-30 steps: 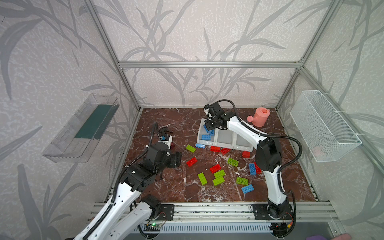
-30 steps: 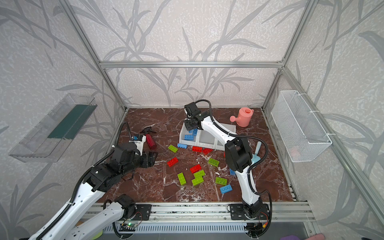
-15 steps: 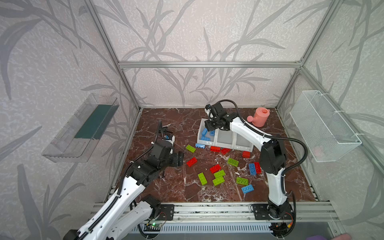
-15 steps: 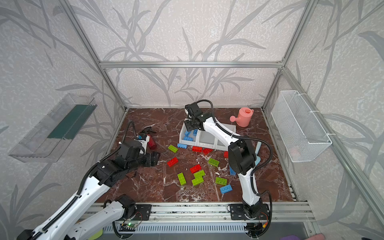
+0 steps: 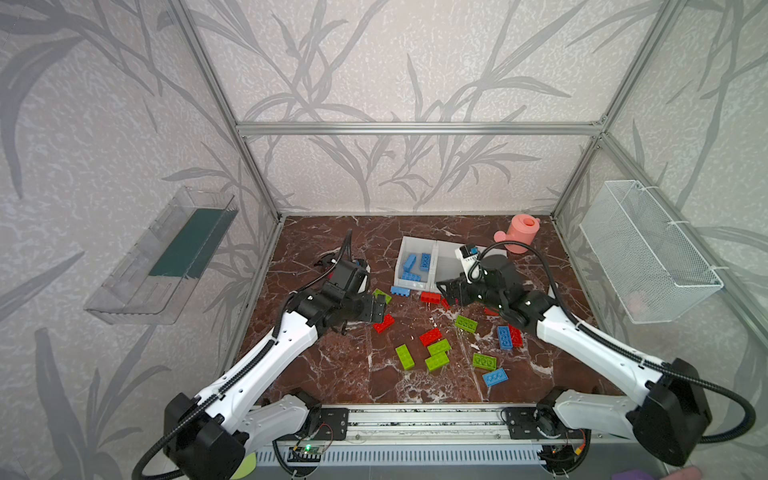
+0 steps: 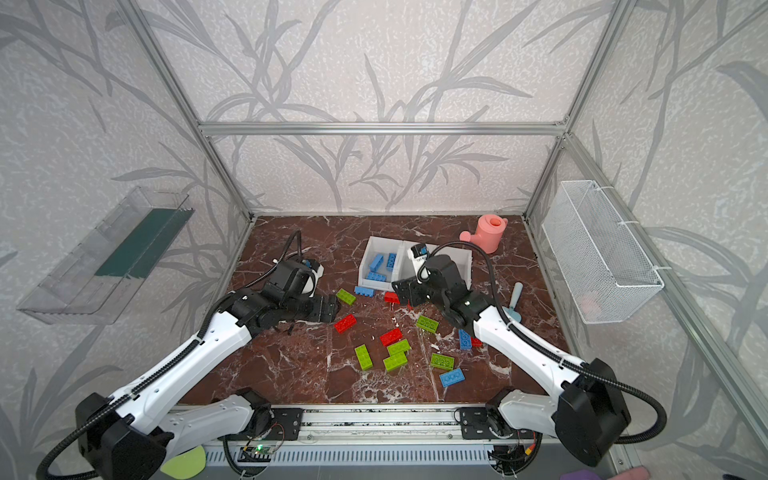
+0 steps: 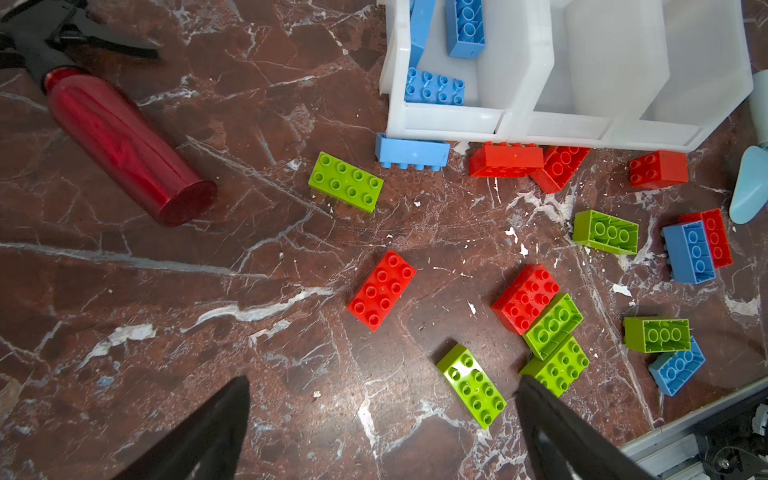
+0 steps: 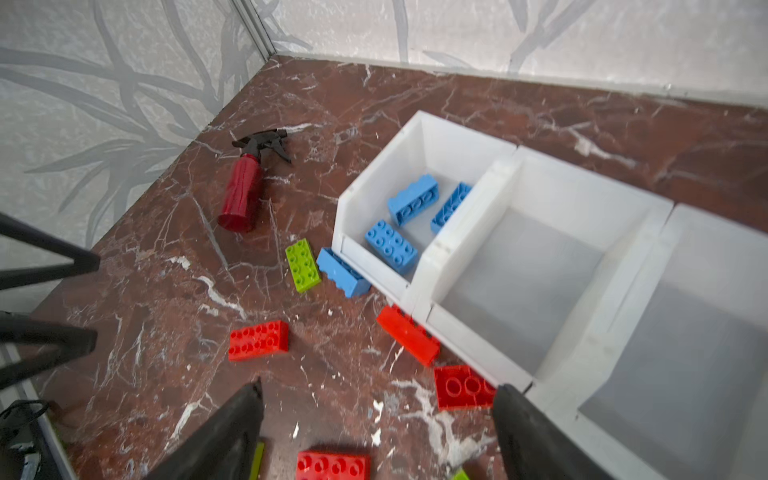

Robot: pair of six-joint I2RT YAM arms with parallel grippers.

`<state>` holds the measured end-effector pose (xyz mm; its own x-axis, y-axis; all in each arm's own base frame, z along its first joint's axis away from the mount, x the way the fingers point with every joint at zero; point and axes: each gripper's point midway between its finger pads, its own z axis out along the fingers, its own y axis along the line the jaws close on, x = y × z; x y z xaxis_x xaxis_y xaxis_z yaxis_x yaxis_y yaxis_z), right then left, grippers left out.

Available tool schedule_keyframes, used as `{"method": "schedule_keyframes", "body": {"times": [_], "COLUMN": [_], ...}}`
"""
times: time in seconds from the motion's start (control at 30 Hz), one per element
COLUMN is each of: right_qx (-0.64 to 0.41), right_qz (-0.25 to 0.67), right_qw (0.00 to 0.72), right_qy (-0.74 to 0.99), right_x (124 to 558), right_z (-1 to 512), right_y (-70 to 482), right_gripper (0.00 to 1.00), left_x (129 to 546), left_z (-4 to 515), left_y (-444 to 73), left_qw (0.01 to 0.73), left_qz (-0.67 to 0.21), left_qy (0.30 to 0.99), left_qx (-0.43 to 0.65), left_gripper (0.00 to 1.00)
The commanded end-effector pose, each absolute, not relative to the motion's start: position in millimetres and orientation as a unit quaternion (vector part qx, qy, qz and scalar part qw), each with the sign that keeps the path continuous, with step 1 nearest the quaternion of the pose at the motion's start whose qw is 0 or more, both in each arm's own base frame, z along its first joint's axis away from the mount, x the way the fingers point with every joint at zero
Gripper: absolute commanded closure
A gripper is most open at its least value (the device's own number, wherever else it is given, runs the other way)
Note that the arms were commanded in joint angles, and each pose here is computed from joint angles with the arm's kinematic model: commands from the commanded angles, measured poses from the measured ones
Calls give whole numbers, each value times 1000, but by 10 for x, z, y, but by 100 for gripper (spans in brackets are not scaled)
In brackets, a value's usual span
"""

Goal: Sort the legos into containers by color

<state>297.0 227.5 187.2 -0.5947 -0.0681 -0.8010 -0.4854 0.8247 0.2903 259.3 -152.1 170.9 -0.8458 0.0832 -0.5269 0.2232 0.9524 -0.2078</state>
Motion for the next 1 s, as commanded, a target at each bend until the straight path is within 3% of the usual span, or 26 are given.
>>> {"method": "schedule_keyframes", "body": {"times": [0.0, 0.23, 0.53, 0.97], "right_qx": [-110, -83, -81, -81], "right_qz": [307, 328, 320, 269], "right_qw": [455, 470, 479, 485], "right_qy": [829, 816, 814, 828], "right_x": [2793, 2478, 2464, 2567], "right_z": [1929, 1781, 1786, 1632], "right_y": [2219, 2008, 1952, 1854], "right_gripper": [12, 8, 7, 6], "left_x": [2776, 3144, 3502, 3731], "left_z": [1741, 1478, 1095, 702], "left_y": [-1703, -1948, -2267, -2310], "left_qw": [277, 255, 246, 232], "left_qz": [-151, -140, -120, -50], "left_qy": [945, 954, 957, 963], "left_qx": [88, 75, 93, 130], "left_gripper": [1, 2, 3, 7]}}
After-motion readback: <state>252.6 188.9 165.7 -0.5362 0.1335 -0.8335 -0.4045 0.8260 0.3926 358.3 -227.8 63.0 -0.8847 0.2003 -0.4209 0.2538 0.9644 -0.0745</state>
